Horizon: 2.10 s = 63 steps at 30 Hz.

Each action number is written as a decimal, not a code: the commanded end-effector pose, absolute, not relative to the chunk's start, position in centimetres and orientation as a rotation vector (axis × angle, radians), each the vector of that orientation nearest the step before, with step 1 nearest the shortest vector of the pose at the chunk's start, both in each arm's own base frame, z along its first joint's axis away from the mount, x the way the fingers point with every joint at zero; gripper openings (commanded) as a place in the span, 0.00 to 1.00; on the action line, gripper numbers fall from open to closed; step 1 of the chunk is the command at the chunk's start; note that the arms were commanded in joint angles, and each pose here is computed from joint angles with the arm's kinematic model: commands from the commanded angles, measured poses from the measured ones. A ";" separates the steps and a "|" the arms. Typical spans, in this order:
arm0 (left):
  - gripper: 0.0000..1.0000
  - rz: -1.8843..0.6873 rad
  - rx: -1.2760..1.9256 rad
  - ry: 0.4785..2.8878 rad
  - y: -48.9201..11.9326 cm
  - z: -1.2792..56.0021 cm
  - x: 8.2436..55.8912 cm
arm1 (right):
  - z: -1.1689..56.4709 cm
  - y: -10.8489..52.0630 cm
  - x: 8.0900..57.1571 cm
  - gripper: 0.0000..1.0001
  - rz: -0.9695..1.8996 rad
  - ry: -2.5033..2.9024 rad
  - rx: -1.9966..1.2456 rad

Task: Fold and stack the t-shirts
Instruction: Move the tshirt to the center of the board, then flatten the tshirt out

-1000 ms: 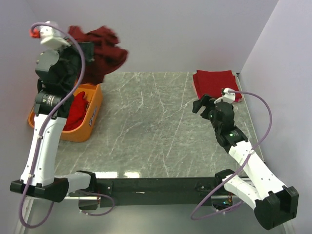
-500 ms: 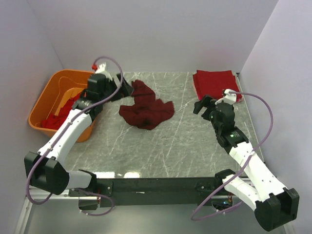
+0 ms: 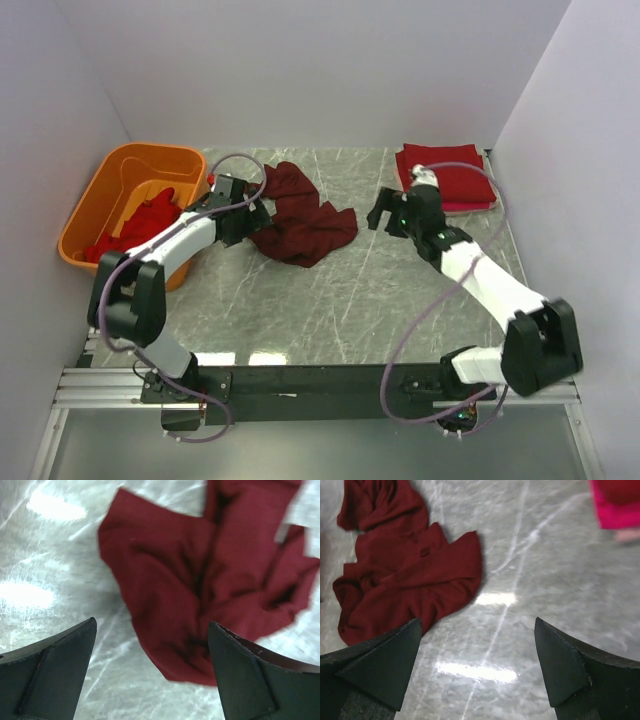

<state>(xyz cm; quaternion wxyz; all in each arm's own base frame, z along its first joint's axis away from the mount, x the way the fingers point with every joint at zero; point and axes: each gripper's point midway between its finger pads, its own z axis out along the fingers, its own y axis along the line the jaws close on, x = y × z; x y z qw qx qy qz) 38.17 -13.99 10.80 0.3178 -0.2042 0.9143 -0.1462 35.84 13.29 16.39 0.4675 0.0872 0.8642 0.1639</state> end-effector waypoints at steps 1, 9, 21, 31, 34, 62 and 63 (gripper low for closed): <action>0.97 -0.336 -0.644 2.401 -13.1 9.8 38.8 | 19.1 16.4 38.8 0.99 0.439 2.080 0.072; 0.91 -0.307 -0.743 2.410 -12.6 7.1 40.8 | 13.1 23.1 43.2 1.00 0.370 2.281 -0.203; 0.58 -0.219 -0.769 2.490 -12.2 3.3 43.0 | 7.5 29.2 47.9 0.96 0.261 2.413 -0.430; 0.01 -0.263 -0.679 2.461 -12.6 4.1 43.6 | 4.6 26.8 48.7 0.58 0.076 2.470 -0.303; 0.01 -0.283 -0.642 2.417 -12.4 5.5 43.3 | 5.2 26.2 49.2 0.16 0.047 2.440 -0.257; 0.01 -0.715 -0.336 1.267 -9.0 49.8 28.8 | 46.0 17.0 31.2 0.00 0.499 1.563 -0.118; 0.01 -0.729 -0.314 1.229 -8.8 51.3 27.5 | 48.4 16.9 29.1 0.00 0.558 1.492 -0.162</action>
